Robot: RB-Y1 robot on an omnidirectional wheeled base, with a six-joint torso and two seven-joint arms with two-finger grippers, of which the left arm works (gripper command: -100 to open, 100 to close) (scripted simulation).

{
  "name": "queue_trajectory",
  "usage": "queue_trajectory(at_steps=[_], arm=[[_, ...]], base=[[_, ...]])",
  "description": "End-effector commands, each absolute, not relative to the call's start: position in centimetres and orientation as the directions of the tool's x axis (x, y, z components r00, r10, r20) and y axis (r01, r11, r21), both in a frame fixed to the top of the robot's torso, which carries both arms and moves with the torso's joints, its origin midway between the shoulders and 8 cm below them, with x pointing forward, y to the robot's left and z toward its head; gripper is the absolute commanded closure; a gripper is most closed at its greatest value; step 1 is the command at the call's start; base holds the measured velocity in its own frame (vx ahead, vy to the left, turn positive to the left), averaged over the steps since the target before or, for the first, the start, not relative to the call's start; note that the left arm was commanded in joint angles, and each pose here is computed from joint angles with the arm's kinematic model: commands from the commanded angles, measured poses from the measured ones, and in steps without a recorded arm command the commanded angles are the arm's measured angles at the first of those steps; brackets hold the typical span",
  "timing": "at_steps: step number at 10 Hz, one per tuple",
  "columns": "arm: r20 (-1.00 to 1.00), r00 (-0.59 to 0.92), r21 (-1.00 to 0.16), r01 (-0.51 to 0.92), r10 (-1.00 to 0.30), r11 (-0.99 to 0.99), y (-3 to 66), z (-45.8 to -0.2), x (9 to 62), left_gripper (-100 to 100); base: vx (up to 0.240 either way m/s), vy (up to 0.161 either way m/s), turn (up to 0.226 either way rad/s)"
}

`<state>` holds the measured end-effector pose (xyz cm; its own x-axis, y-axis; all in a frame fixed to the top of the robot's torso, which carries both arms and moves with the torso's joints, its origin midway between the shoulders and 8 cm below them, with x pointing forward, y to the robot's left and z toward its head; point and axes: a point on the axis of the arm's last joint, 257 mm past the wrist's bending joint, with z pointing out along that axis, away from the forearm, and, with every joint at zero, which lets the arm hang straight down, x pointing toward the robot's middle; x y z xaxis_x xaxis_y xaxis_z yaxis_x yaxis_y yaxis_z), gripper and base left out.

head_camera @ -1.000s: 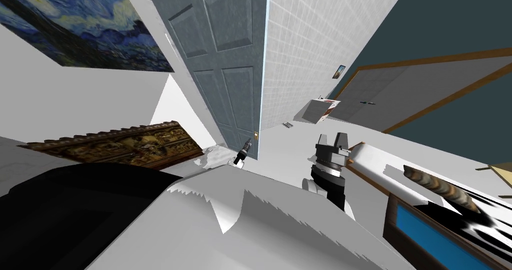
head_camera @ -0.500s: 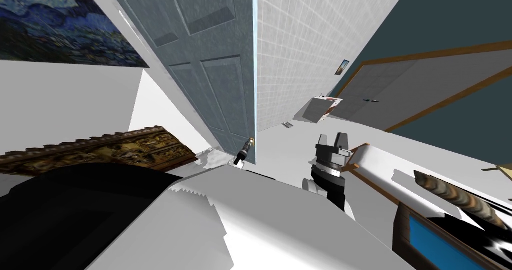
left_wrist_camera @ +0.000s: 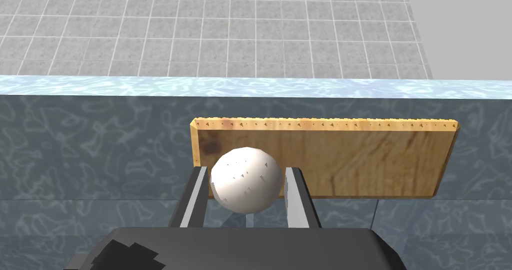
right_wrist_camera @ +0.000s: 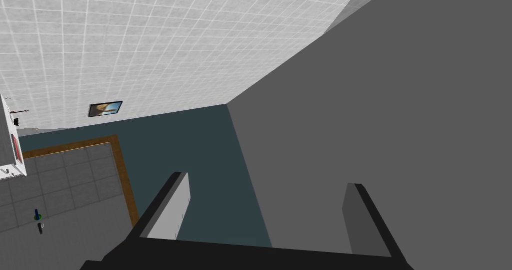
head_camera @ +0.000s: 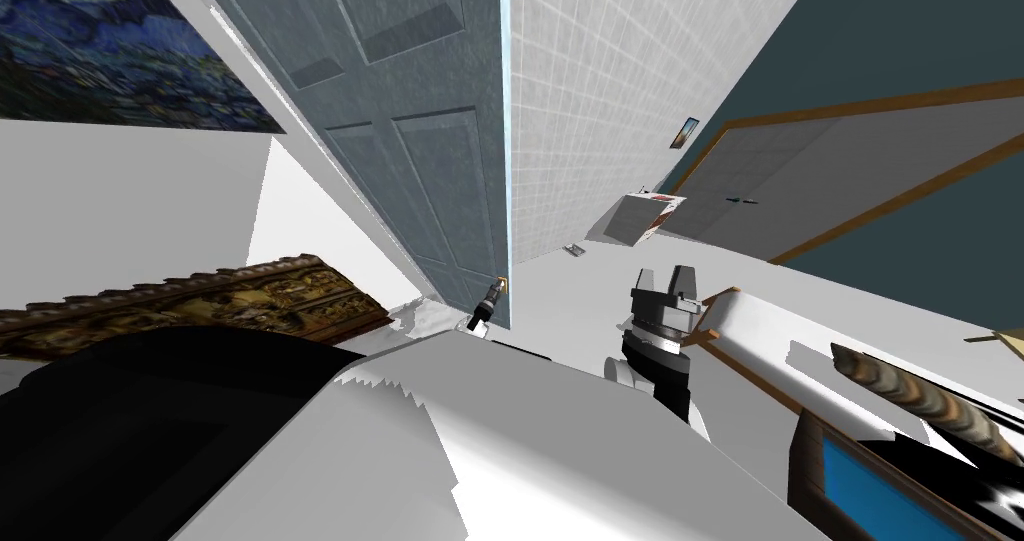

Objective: Push the door open

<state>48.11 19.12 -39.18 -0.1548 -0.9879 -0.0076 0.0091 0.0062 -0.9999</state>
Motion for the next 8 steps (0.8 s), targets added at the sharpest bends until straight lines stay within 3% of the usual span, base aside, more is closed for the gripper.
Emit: queue_trajectory(at_steps=[1,4,8], arm=[[-0.007,-0.154,-1.000,0.009,-0.988,0.005,19.2,-39.2,48.1,100],[-0.010,-0.135,-1.000,0.002,-0.991,0.010,20.0,-39.4,48.1,100],[-0.013,-0.075,-1.000,0.002,-0.997,0.013,22.5,-39.3,48.5,100]], base=[[-0.014,0.003,0.002],[0.032,-0.018,0.013],[0.174,-0.112,0.064]])
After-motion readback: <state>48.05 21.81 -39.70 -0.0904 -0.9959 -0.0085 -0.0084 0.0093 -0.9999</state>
